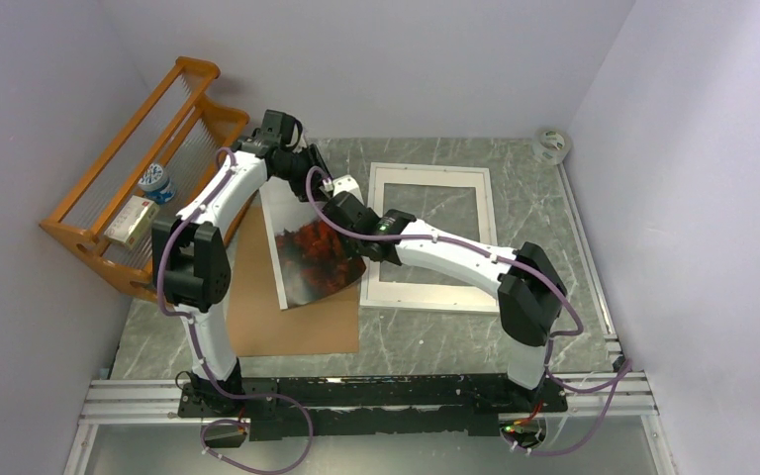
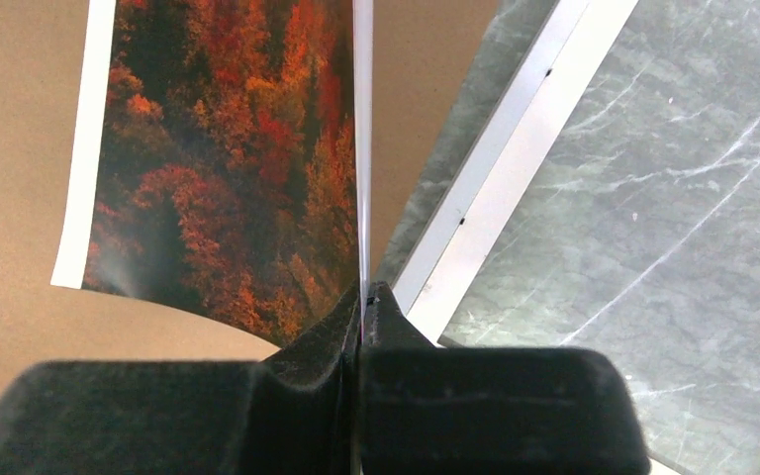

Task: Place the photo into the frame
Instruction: Pick up the photo at the center of the board.

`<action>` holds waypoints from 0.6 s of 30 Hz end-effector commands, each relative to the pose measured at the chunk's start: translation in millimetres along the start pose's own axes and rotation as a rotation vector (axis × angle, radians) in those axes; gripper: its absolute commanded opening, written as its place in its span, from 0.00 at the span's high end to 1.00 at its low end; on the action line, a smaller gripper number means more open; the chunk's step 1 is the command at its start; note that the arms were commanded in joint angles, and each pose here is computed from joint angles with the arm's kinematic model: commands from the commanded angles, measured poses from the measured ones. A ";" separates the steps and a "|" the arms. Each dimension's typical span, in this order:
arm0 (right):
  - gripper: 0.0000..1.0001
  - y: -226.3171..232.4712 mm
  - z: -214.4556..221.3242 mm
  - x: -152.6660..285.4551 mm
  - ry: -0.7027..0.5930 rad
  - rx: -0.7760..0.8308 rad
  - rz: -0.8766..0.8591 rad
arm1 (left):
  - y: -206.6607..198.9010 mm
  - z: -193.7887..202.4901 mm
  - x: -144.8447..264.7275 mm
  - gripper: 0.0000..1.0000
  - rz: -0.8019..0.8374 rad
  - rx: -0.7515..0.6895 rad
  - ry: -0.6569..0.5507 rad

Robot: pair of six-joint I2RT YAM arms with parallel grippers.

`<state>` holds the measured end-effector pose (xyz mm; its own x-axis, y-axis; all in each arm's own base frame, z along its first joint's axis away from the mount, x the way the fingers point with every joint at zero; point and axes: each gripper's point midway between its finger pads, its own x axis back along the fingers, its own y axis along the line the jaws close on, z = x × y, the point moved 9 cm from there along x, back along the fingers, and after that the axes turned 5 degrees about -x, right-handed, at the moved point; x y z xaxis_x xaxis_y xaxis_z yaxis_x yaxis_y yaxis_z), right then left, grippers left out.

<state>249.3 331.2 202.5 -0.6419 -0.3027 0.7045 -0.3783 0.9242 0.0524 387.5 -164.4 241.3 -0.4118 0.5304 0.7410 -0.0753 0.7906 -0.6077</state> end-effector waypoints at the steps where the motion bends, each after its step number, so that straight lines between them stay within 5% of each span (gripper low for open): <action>1: 1.00 2.0 -20.4 11.4 -0.065 -0.002 0.019 | -11.5 -2.2 10.1 0.59 -0.007 -0.005 -0.029; 7: 0.95 2.6 -19.8 13.3 -0.054 0.002 0.009 | -14.7 -2.9 21.5 0.83 -0.023 -0.047 -0.041; 13: 0.30 5.4 -29.1 32.9 -0.098 0.028 -0.102 | -18.8 -2.7 36.4 0.97 -0.029 -0.117 -0.027; 18: 0.10 7.6 -36.5 68.5 -0.201 0.076 -0.336 | -24.5 -3.5 56.4 0.97 -0.011 -0.167 -0.054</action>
<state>241.5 329.4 219.9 -0.6073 -0.4035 0.6844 -0.4813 0.8722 0.0872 380.9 -160.1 262.3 -0.4038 0.4925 0.7709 -0.0245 0.8366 -0.5473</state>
